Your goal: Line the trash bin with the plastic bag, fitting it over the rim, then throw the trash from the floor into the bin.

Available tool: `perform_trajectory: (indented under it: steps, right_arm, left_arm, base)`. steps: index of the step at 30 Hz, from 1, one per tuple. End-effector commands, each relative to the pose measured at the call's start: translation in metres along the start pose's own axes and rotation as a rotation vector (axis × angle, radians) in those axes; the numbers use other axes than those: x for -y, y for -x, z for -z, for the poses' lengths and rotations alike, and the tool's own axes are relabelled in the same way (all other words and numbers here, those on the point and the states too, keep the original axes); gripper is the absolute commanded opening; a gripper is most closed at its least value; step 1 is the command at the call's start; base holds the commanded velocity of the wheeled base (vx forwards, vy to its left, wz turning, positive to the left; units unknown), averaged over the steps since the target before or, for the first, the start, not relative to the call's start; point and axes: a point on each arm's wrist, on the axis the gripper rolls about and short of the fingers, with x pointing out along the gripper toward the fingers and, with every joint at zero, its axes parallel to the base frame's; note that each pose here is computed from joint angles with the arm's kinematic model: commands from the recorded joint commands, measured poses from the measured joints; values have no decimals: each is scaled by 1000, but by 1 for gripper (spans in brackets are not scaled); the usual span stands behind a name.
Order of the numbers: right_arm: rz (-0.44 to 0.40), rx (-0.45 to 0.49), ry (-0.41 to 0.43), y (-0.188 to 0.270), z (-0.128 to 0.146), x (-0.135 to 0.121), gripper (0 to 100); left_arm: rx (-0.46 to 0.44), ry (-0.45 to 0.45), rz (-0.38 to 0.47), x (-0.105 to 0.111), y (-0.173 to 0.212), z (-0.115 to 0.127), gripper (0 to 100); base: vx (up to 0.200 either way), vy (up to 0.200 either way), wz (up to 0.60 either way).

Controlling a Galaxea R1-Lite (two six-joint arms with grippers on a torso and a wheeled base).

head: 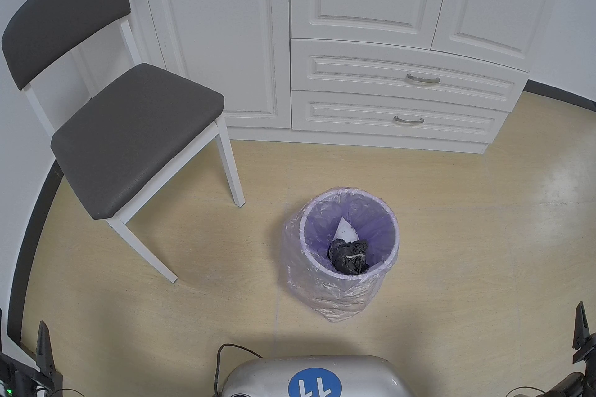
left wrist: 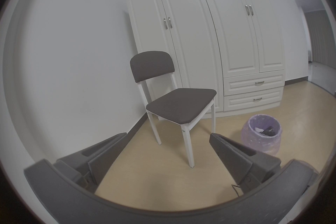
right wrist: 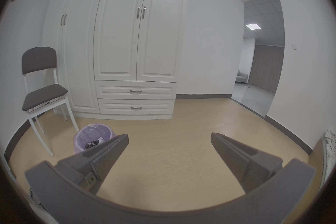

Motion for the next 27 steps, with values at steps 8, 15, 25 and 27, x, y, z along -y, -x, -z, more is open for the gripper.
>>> perform_trajectory:
  steps: [8,15,25,27]
  right_arm:
    - [3,-1,92,0,5,0,100]
    - [-39,86,57,1,-4,-1,100]
    - [-94,13,85,0,4,-2,100]
    - [-92,24,83,0,3,-2,100]
  left_arm:
    - [17,75,197,5,1,5,100]
    - [-27,98,273,7,1,10,100]
    - [-43,132,267,7,1,11,100]
    - [-40,137,260,7,1,10,100]
  base:
    - [0,0,0]
    - [0,0,0]
    - [0,0,0]
    - [0,0,0]
